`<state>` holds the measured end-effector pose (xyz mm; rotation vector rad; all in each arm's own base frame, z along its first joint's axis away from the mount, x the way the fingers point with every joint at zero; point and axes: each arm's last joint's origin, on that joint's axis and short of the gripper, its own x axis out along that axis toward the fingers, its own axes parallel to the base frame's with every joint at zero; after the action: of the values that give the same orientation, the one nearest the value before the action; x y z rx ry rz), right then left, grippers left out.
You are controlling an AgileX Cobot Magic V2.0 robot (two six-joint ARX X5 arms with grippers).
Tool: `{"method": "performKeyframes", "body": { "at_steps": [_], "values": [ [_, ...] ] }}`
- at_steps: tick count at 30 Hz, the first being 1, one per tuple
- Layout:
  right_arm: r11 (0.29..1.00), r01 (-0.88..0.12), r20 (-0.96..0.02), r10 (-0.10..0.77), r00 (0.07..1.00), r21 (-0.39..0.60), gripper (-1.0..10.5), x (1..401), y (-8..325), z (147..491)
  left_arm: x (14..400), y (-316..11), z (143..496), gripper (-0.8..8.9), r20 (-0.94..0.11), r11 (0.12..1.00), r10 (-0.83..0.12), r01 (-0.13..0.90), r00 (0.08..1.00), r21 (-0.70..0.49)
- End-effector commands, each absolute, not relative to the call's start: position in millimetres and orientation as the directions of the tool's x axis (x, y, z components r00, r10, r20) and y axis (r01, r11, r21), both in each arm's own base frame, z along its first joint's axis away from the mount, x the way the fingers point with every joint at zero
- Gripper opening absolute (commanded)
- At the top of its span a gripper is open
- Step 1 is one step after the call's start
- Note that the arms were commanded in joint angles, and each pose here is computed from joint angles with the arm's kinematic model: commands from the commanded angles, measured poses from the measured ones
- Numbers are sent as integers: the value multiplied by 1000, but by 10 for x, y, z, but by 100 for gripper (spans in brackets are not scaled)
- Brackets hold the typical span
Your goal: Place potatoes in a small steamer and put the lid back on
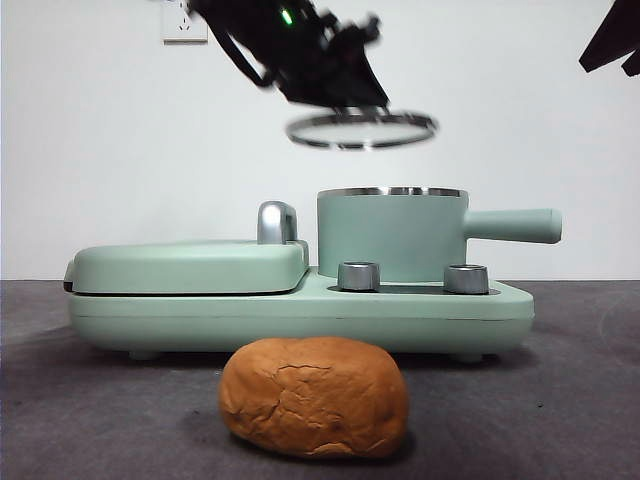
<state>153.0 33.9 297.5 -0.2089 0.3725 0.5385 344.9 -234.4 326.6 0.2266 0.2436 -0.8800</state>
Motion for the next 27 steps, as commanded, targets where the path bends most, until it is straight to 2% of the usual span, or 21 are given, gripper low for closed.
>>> {"method": "performKeyframes", "body": {
  "at_steps": [1, 7, 14, 21, 27],
  "values": [
    [842, -531, -381, 462, 801, -95, 327, 1544, 348, 3032, 3354, -2257, 3471, 14, -296, 620, -728, 778, 619, 103],
    [820, -563, -383, 490, 783, -101, 328, 1531, 393, 3029, 3158, -1938, 3716, 16, -350, 653, -691, 754, 633, 74],
    [716, -686, -416, 588, 694, -133, 328, 1481, 606, 2989, 2898, -1606, 3748, 17, -364, 699, -658, 715, 660, 33],
    [570, -815, -499, 678, 540, -108, 350, 1517, 945, 2839, 2472, -1308, 3518, 16, -391, 744, -613, 669, 687, 10],
    [455, -889, -591, 703, 396, -55, 381, 1580, 1275, 2618, 2143, -1054, 3385, 16, -391, 785, -574, 619, 719, -14]
  ]
}}
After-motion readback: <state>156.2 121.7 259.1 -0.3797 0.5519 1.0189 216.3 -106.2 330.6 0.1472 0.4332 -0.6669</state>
